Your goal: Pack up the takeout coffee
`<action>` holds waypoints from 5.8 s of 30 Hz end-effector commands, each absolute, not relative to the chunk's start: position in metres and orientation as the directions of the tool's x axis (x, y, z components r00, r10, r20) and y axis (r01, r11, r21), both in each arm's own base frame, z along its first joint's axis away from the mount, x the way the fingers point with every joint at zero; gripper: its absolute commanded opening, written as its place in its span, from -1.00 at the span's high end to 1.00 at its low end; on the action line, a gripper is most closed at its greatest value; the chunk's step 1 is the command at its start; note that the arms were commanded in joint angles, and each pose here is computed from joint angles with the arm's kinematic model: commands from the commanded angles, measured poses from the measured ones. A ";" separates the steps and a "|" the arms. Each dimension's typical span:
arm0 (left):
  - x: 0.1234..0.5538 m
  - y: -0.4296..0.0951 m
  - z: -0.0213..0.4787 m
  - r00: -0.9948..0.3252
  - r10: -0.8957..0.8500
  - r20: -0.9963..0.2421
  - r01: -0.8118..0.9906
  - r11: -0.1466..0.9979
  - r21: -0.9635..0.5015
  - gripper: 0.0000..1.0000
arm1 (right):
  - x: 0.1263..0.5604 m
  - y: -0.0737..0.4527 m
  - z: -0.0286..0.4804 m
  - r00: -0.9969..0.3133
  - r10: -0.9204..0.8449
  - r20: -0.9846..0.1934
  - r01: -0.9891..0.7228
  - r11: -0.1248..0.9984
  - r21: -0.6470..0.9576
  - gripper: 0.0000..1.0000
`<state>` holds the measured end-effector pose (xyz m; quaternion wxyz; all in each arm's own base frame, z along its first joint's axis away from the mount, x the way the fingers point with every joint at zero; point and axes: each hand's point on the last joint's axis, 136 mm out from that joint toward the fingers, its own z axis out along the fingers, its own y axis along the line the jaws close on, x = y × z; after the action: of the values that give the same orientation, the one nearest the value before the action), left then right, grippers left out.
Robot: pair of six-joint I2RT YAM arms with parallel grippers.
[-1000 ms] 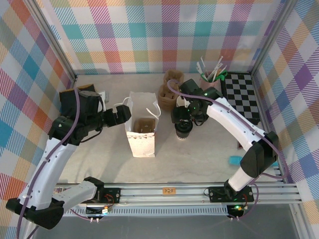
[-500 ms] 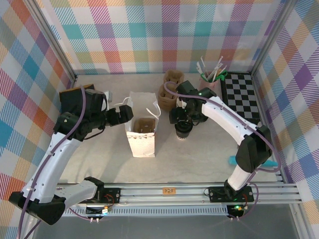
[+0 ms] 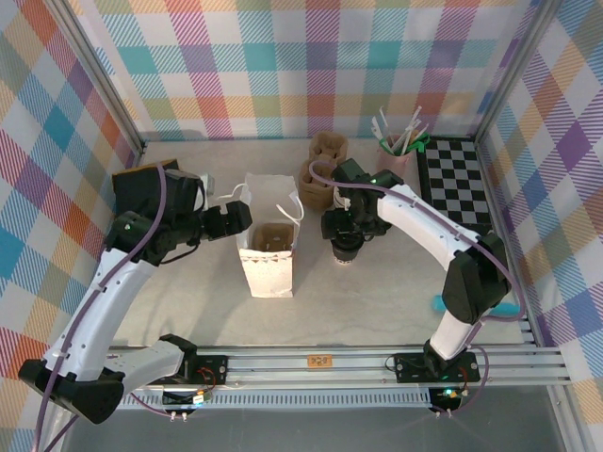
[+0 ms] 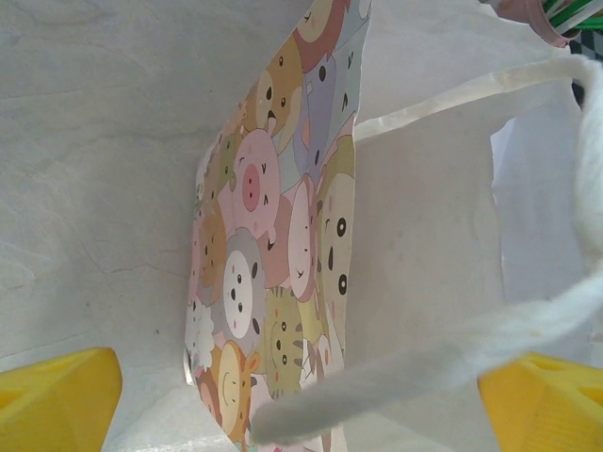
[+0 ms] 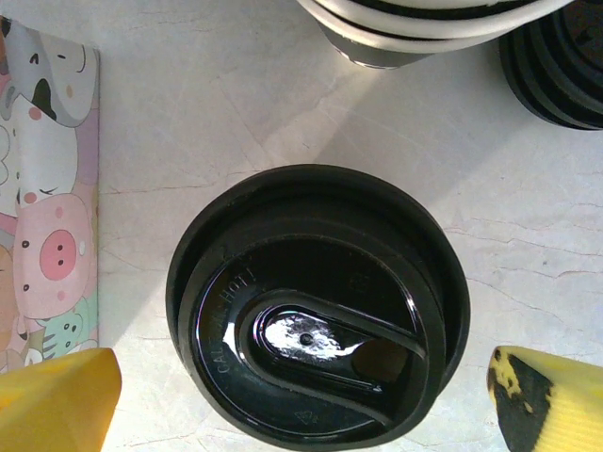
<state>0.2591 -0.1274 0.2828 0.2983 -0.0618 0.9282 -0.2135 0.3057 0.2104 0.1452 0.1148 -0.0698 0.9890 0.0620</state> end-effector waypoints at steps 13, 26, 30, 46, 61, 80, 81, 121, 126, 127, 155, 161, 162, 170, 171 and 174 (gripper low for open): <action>0.268 -0.136 0.274 -0.836 -0.213 -0.505 0.025 0.906 -0.423 -0.76 | 0.311 0.210 0.128 -0.972 -0.102 -0.210 -0.123 0.989 0.087 -0.99; 0.276 -0.139 0.271 -0.843 -0.206 -0.498 0.023 0.910 -0.415 -0.62 | 0.311 0.210 0.117 -0.977 -0.105 -0.185 -0.120 0.990 0.072 -0.99; 0.276 -0.139 0.271 -0.842 -0.206 -0.499 0.022 0.910 -0.413 -0.61 | 0.312 0.206 0.114 -0.977 -0.103 -0.185 -0.114 0.992 0.049 -0.99; 0.275 -0.138 0.268 -0.846 -0.198 -0.495 0.022 0.915 -0.404 -0.59 | 0.310 0.209 0.109 -0.977 -0.121 -0.177 -0.129 0.991 0.033 -0.99; 0.272 -0.136 0.269 -0.843 -0.196 -0.501 0.024 0.916 -0.400 -0.51 | 0.307 0.210 0.118 -0.975 -0.131 -0.180 -0.139 0.990 0.028 -0.73; 0.269 -0.133 0.268 -0.843 -0.195 -0.502 0.023 0.919 -0.394 -0.50 | 0.304 0.216 0.153 -0.967 -0.161 -0.197 -0.175 0.983 0.054 -0.70; 0.268 -0.133 0.268 -0.842 -0.193 -0.503 0.023 0.920 -0.392 -0.50 | 0.304 0.217 0.158 -0.966 -0.164 -0.200 -0.178 0.982 0.058 -0.70; 0.272 -0.137 0.268 -0.852 -0.167 -0.497 0.039 0.925 -0.377 -0.39 | 0.305 0.252 0.354 -0.866 -0.175 -0.469 -0.327 0.907 0.265 -0.58; 0.273 -0.140 0.267 -0.855 -0.145 -0.499 0.049 0.934 -0.355 -0.28 | 0.304 0.252 0.369 -0.844 -0.155 -0.513 -0.338 0.897 0.286 -0.57; 0.273 -0.141 0.267 -0.854 -0.143 -0.501 0.051 0.934 -0.354 -0.24 | 0.304 0.252 0.373 -0.838 -0.151 -0.525 -0.343 0.894 0.290 -0.57; 0.278 -0.160 0.303 -0.751 -0.015 -0.660 0.133 0.976 -0.173 1.00 | 0.287 0.285 0.458 -0.713 -0.037 -0.701 -0.500 0.727 0.471 -0.56; 0.275 -0.167 0.299 -0.756 -0.004 -0.654 0.143 0.975 -0.171 1.00 | 0.282 0.301 0.438 -0.740 -0.082 -0.667 -0.505 0.722 0.472 -0.56; 0.274 -0.168 0.298 -0.757 -0.003 -0.654 0.143 0.975 -0.170 1.00 | 0.281 0.303 0.436 -0.743 -0.085 -0.664 -0.506 0.721 0.474 -0.56; 0.268 -0.172 0.297 -0.756 0.001 -0.655 0.151 0.973 -0.173 1.00 | 0.272 0.316 0.401 -0.785 -0.127 -0.606 -0.486 0.733 0.477 -0.55; 0.267 -0.173 0.296 -0.759 -0.002 -0.651 0.152 0.972 -0.180 1.00 | 0.272 0.317 0.396 -0.790 -0.130 -0.599 -0.483 0.733 0.478 -0.55; 0.264 -0.176 0.294 -0.767 -0.016 -0.641 0.151 0.967 -0.205 1.00 | 0.271 0.322 0.388 -0.793 -0.139 -0.593 -0.483 0.736 0.473 -0.55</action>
<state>0.2703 -0.1770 0.2934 0.3399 0.0437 0.9324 -0.1151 0.2775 0.3191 0.3650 0.2417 -0.1750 0.9094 0.2897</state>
